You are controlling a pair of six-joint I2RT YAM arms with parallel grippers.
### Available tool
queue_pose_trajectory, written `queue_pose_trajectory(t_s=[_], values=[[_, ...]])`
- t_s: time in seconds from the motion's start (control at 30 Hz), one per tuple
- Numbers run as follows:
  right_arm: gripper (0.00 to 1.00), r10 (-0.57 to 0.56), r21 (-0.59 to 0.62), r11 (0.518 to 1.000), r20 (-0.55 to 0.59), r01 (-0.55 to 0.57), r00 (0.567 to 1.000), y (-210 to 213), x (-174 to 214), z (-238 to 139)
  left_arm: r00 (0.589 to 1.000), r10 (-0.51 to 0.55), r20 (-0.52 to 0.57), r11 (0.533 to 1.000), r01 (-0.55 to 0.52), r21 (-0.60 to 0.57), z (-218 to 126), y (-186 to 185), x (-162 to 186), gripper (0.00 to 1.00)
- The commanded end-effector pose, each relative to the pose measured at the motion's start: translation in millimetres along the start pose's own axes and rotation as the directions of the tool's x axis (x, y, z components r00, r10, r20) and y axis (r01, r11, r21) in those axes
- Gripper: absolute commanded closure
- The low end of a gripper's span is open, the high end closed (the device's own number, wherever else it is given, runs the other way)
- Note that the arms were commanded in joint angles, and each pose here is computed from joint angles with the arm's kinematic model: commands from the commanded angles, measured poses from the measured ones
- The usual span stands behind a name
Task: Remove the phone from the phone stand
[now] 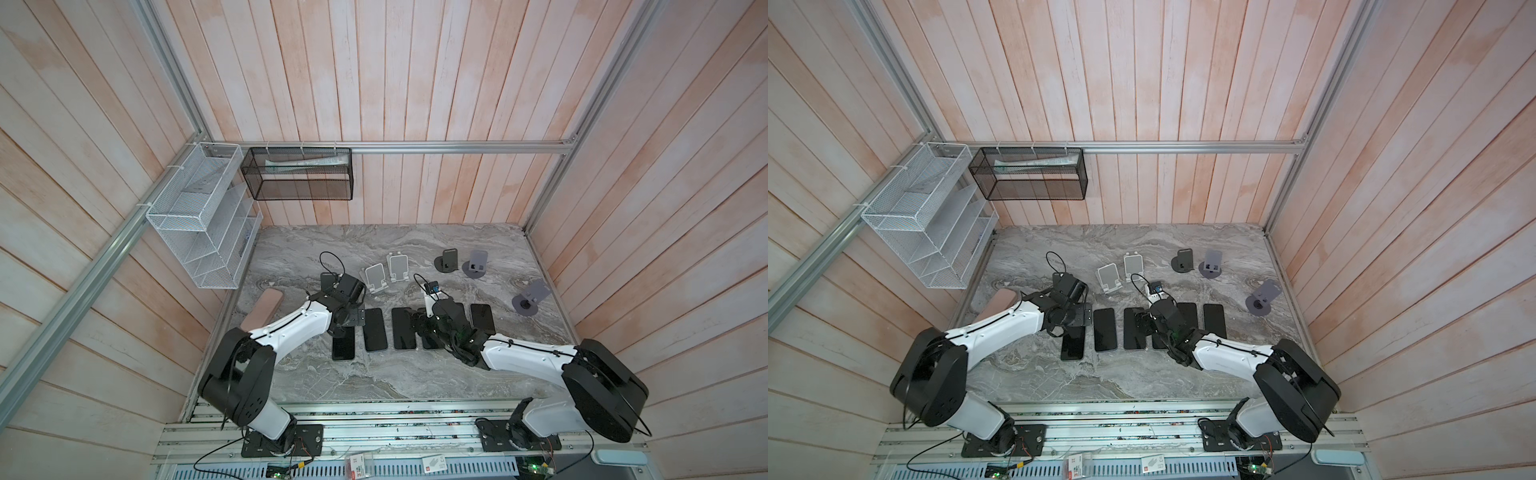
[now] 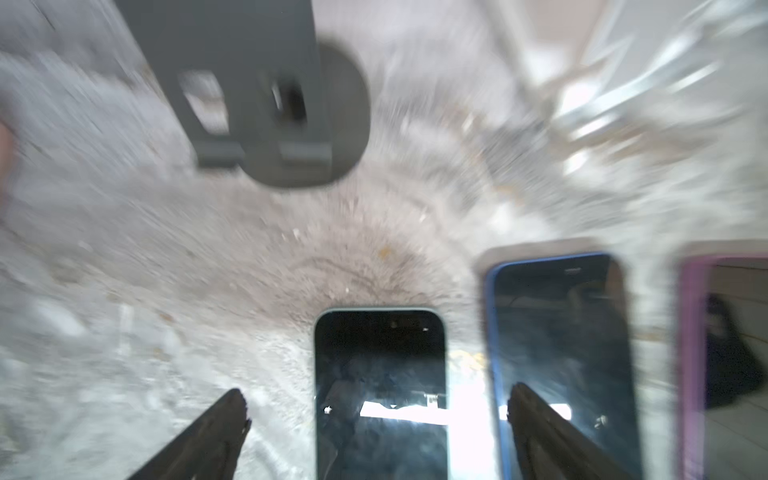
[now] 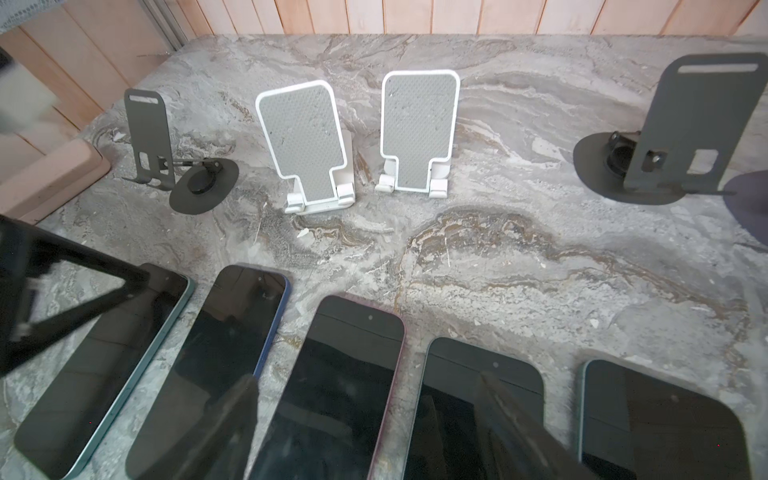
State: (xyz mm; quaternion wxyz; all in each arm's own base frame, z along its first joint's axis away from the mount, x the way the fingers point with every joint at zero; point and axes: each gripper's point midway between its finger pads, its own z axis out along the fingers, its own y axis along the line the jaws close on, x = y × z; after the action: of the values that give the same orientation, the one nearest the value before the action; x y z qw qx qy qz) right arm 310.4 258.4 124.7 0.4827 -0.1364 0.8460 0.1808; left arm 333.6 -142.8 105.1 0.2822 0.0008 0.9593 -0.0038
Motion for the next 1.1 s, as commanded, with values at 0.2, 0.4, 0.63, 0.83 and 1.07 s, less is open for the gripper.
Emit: queue_pose_trajectory(t_s=[0.2,0.4,0.63,0.83,1.07], values=[[0.14,0.037,0.060,0.997,0.182,-0.048,0.983,-20.9,-40.8,-26.4,0.912,-0.040,0.408,0.990,-0.020,0.142,-125.5,9.0,-70.0,0.00],[0.03,0.041,0.055,0.997,0.253,-0.057,0.966,-12.4,-91.0,-48.3,0.840,-0.105,0.532,0.985,0.015,0.171,-147.0,17.0,-83.2,0.00],[0.02,0.003,0.055,0.998,0.330,-0.022,0.944,-12.7,-100.0,-57.6,0.798,-0.157,0.581,0.987,0.109,0.116,-111.1,31.1,-75.1,0.00],[0.02,0.047,0.130,0.987,0.310,-0.092,0.950,-62.3,-95.2,-52.9,0.704,0.062,0.708,0.989,-0.138,0.051,-78.0,18.1,-56.2,0.00],[0.02,0.078,0.151,0.975,0.459,-0.164,0.885,-131.8,-97.1,-82.4,0.653,0.002,0.757,1.000,-0.005,0.001,-60.5,79.9,-63.7,0.00]])
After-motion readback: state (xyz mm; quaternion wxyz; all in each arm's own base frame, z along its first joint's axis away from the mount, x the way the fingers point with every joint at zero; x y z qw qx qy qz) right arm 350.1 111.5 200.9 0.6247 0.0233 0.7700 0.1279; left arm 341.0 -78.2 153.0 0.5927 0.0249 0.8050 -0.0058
